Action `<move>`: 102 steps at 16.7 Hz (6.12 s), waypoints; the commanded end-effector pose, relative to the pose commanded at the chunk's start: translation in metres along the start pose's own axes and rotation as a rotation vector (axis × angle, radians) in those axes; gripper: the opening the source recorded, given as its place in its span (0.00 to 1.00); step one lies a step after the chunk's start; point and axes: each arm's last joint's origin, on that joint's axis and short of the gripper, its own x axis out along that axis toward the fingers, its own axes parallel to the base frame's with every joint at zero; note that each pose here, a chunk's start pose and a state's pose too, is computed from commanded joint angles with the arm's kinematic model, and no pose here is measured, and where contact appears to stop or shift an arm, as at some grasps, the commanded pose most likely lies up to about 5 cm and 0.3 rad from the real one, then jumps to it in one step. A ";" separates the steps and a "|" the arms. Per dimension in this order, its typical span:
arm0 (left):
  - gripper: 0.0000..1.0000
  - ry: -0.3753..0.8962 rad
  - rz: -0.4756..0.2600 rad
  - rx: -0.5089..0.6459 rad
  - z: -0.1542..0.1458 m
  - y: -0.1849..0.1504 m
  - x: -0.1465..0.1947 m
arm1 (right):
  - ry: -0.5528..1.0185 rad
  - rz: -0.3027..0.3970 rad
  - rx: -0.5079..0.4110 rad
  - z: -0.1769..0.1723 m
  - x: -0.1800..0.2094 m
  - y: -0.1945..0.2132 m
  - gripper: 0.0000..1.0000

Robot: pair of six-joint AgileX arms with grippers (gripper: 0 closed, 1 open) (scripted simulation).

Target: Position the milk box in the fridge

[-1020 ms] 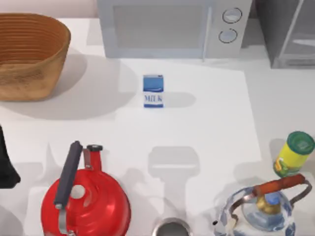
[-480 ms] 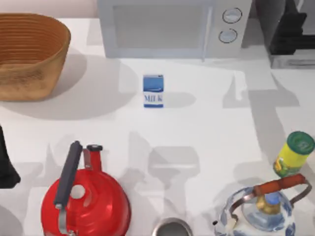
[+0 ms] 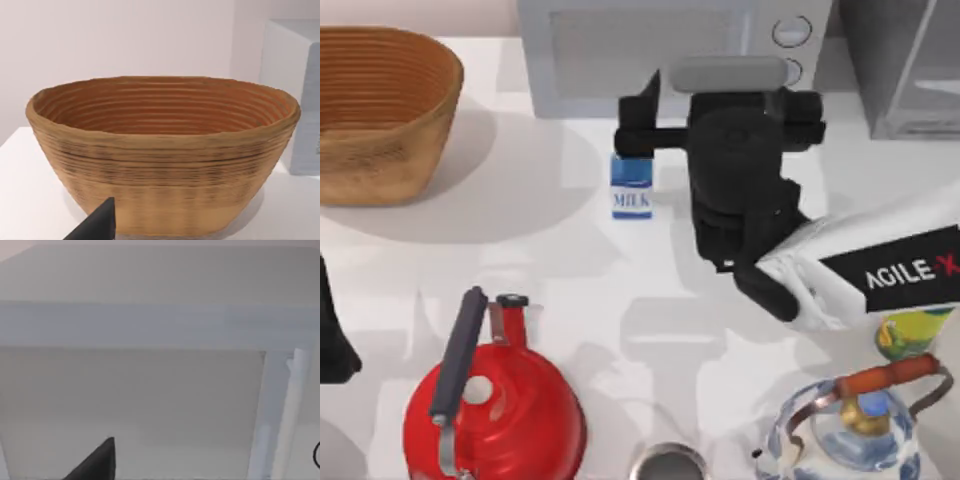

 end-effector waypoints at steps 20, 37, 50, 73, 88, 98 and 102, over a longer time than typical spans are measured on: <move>1.00 0.000 0.000 0.000 0.000 0.000 0.000 | 0.037 -0.034 0.003 -0.136 0.023 0.075 1.00; 1.00 0.000 0.000 0.000 0.000 0.000 0.000 | 0.037 -0.034 0.003 -0.137 0.044 0.073 0.25; 1.00 0.000 0.000 0.000 0.000 0.000 0.000 | 0.036 -0.030 0.005 -0.135 0.043 0.075 0.00; 1.00 0.000 0.000 0.000 0.000 0.000 0.000 | 0.068 0.030 0.000 0.044 0.024 0.016 0.00; 1.00 0.000 0.000 0.000 0.000 0.000 0.000 | -0.054 0.058 0.028 0.052 -0.204 -0.246 0.00; 1.00 0.000 0.000 0.000 0.000 0.000 0.000 | -0.063 -0.024 0.001 -0.007 -0.226 -0.265 0.00; 1.00 0.000 0.000 0.000 0.000 0.000 0.000 | -0.062 -0.022 0.003 -0.007 -0.226 -0.265 0.00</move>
